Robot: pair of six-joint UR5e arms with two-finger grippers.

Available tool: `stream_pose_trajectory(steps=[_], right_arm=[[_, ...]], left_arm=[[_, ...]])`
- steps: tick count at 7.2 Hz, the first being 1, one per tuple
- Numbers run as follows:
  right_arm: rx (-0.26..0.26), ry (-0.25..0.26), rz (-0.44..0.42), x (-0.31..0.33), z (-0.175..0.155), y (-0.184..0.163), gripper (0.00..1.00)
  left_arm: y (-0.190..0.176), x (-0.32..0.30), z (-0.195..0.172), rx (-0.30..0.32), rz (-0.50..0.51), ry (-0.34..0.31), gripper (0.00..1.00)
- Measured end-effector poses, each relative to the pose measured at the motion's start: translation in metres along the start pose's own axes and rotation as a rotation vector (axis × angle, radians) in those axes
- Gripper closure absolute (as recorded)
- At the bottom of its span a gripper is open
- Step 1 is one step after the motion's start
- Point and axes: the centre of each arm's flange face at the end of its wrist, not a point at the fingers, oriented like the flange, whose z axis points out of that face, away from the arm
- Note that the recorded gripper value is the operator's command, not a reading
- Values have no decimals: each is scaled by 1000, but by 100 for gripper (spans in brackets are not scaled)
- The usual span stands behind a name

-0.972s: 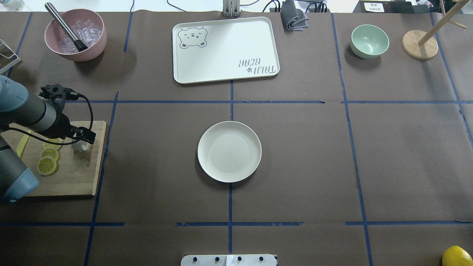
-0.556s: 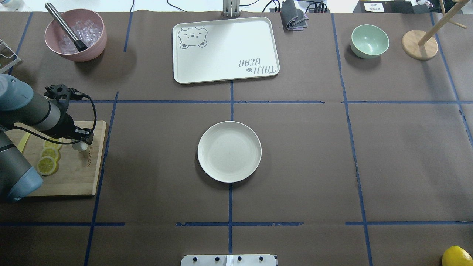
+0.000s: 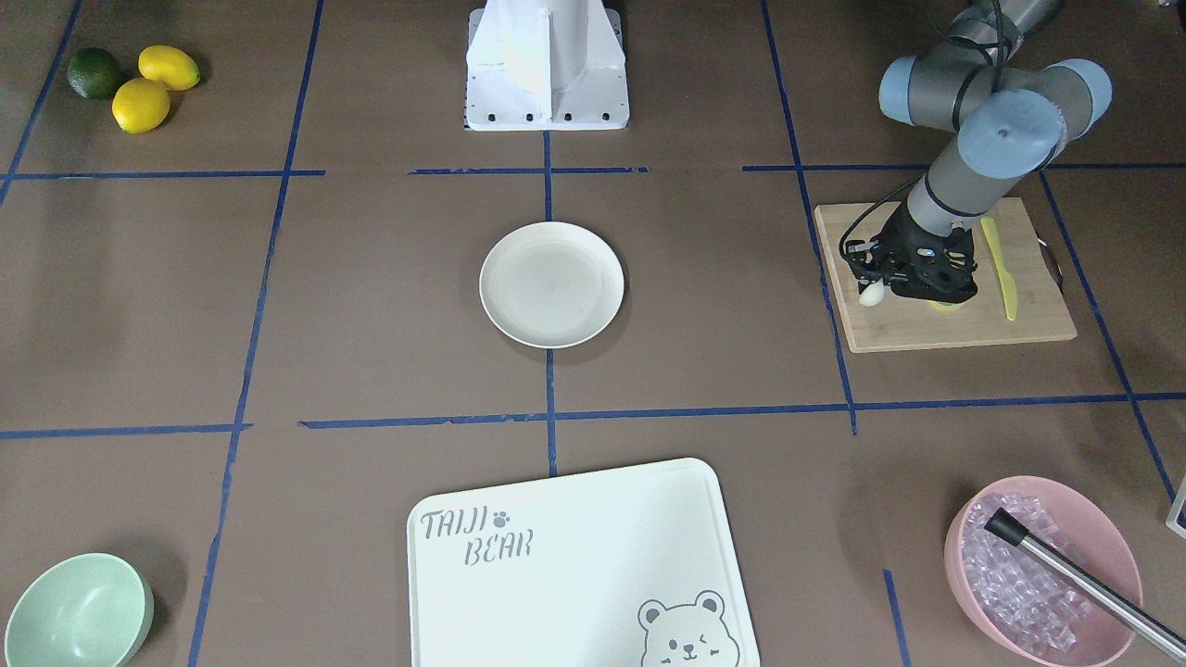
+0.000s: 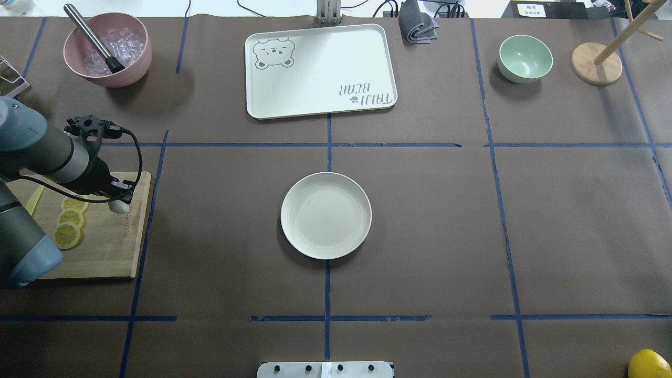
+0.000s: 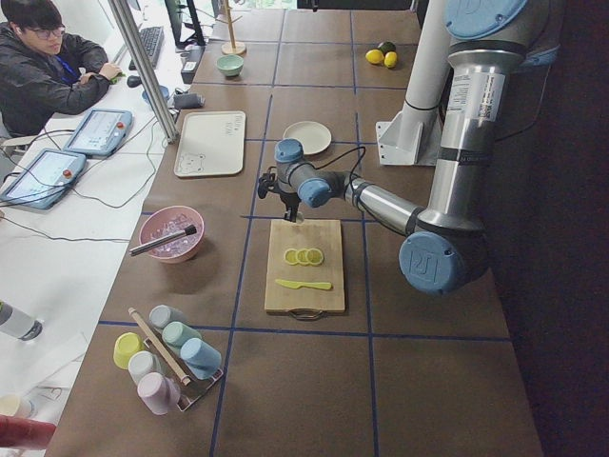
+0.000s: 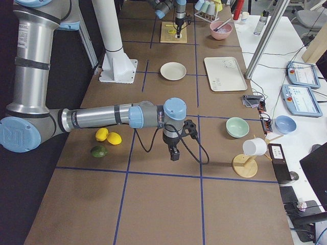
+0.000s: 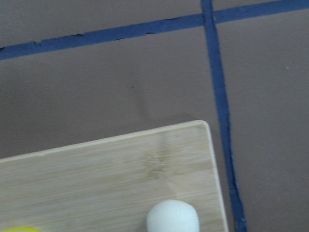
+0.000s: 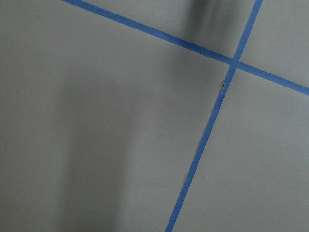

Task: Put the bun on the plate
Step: 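Carry the bun with the left gripper over the white plate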

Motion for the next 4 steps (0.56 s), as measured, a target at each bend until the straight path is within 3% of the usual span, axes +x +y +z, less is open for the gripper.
stream_pose_trajectory(steps=[2,4], right_arm=[[0,0,0,0,0,0,0],[1,-2,-1,-1,0,0,0]], left_arm=[[-14,90,-30,-13,-109,29,80],[-6,217,-20,-50,-201,73,80]])
